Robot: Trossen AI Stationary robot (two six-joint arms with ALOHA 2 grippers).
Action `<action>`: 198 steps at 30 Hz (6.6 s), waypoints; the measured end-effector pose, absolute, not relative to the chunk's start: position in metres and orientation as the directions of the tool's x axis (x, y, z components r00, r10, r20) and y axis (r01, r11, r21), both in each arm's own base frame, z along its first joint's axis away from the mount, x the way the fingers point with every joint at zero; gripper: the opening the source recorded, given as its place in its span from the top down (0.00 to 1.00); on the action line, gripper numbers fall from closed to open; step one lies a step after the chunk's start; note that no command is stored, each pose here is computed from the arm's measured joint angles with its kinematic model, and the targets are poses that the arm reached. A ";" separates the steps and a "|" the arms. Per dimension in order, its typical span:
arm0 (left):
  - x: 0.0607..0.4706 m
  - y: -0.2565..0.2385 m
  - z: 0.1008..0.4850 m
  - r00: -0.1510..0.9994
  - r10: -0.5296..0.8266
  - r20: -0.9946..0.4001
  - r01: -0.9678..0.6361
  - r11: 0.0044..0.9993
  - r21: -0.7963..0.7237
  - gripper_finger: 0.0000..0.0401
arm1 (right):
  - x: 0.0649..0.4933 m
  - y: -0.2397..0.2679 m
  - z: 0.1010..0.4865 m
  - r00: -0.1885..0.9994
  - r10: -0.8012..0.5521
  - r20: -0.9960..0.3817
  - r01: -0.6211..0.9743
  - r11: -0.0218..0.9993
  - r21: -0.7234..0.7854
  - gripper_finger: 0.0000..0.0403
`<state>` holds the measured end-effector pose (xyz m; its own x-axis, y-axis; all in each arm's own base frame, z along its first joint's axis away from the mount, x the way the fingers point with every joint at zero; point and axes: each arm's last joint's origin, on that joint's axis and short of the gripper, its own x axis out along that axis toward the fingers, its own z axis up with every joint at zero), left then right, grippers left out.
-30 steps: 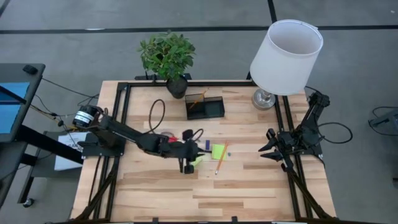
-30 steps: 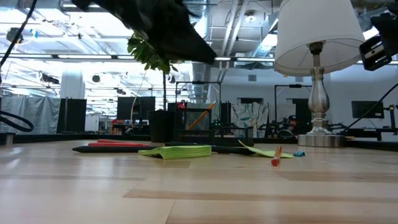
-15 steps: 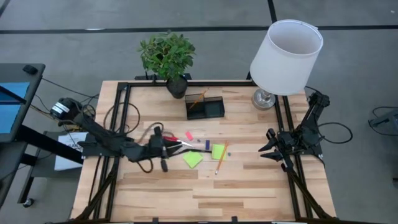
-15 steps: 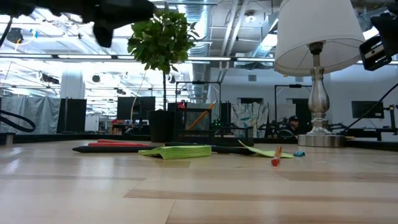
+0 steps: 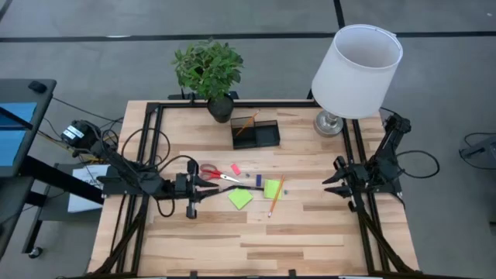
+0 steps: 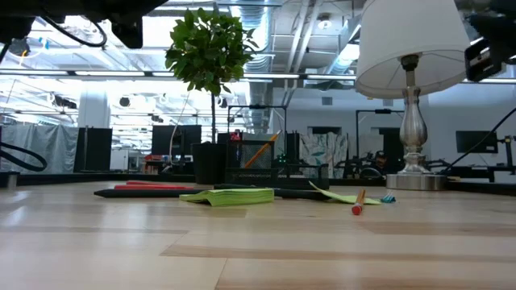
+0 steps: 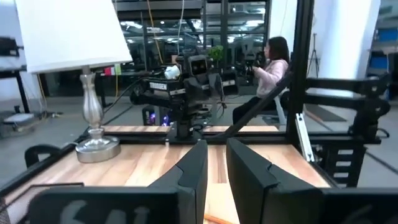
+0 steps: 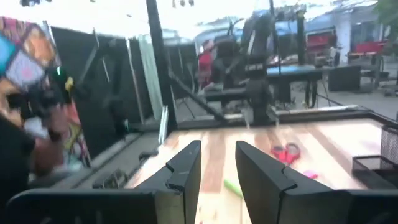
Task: Pick and place office supplies into organizer
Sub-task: Put the orange pencil into the desk organizer
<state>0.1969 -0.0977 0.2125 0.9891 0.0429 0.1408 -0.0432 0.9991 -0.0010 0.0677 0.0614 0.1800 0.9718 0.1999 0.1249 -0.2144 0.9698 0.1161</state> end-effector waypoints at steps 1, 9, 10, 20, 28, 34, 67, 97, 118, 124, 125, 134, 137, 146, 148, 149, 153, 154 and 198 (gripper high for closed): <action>0.197 -0.098 0.213 0.989 0.040 0.141 -0.042 0.999 0.008 0.87 | 0.067 0.061 0.183 0.968 0.199 0.153 -0.221 0.965 0.143 0.76; 0.197 -0.098 0.212 0.989 0.035 0.141 -0.057 0.986 0.155 0.87 | 0.062 0.050 0.211 0.944 0.041 0.326 -0.169 0.912 0.374 0.76; 0.197 -0.098 0.212 0.989 0.035 0.141 -0.062 0.979 0.192 0.87 | 0.061 0.047 0.217 0.940 0.004 0.342 -0.139 0.918 0.372 0.76; 0.197 -0.098 0.213 0.989 0.035 0.146 -0.101 0.875 0.474 0.87 | 0.063 0.036 0.227 0.910 -0.106 0.401 -0.076 0.908 0.411 0.76; 0.198 -0.093 0.220 0.977 0.062 0.202 -0.154 0.861 0.484 0.87 | 0.082 0.038 0.204 0.958 -0.212 0.196 0.174 0.965 0.196 0.76; 0.200 -0.088 0.221 0.974 0.086 0.211 -0.180 0.859 0.479 0.87 | 0.095 0.042 0.191 0.964 -0.250 0.093 0.230 0.955 0.187 0.76; 0.201 -0.079 0.223 0.952 0.213 0.219 -0.285 0.878 0.385 0.87 | 0.149 0.097 0.172 0.955 0.005 -0.298 0.108 0.926 0.363 0.73; 0.200 -0.079 0.228 0.942 0.213 0.260 -0.280 0.925 0.257 0.87 | 0.275 0.117 0.173 0.510 0.269 -0.817 -0.581 0.809 -0.096 0.75; 0.200 -0.079 0.227 0.942 0.213 0.260 -0.255 0.956 0.143 0.87 | 0.312 0.121 0.153 0.404 0.327 -0.854 -0.813 0.556 -0.172 0.75; 0.200 -0.079 0.228 0.941 0.213 0.262 -0.255 0.957 0.136 0.87 | 0.317 0.112 0.154 0.395 0.370 -0.841 -0.828 0.540 -0.151 0.75; 0.200 -0.079 0.228 0.941 0.213 0.263 -0.254 0.958 0.135 0.87 | 0.317 0.110 0.154 0.397 0.374 -0.838 -0.827 0.542 -0.150 0.75; 0.200 -0.079 0.228 0.941 0.213 0.262 -0.250 0.961 0.120 0.87 | 0.323 0.109 0.145 0.394 0.398 -0.828 -0.839 0.523 -0.148 0.75; 0.200 -0.079 0.228 0.941 0.212 0.263 -0.249 0.962 0.115 0.87 | 0.327 0.109 0.137 0.377 0.423 -0.824 -0.847 0.517 -0.122 0.75; 0.201 -0.080 0.229 0.943 0.195 0.271 -0.233 0.966 0.116 0.87 | 0.330 0.099 0.127 0.343 0.449 -0.825 -0.858 0.507 -0.080 0.75; 0.201 -0.079 0.229 0.943 0.194 0.272 -0.232 0.966 0.116 0.87 | 0.330 0.098 0.127 0.341 0.457 -0.821 -0.864 0.497 -0.082 0.75; 0.201 -0.080 0.229 0.943 0.194 0.271 -0.233 0.966 0.116 0.87 | 0.330 0.097 0.127 0.342 0.457 -0.821 -0.866 0.492 -0.087 0.75; 0.200 -0.080 0.229 0.943 0.192 0.272 -0.230 0.966 0.116 0.87 | 0.331 0.096 0.128 0.352 0.461 -0.815 -0.871 0.481 -0.104 0.75; 0.200 -0.080 0.230 0.943 0.192 0.272 -0.230 0.967 0.114 0.87 | 0.331 0.096 0.128 0.350 0.462 -0.815 -0.873 0.476 -0.105 0.75; 0.201 -0.081 0.243 0.921 0.181 0.346 -0.197 0.980 0.012 0.87 | 0.319 0.054 0.114 0.397 0.651 -0.646 -0.907 0.384 -0.171 0.75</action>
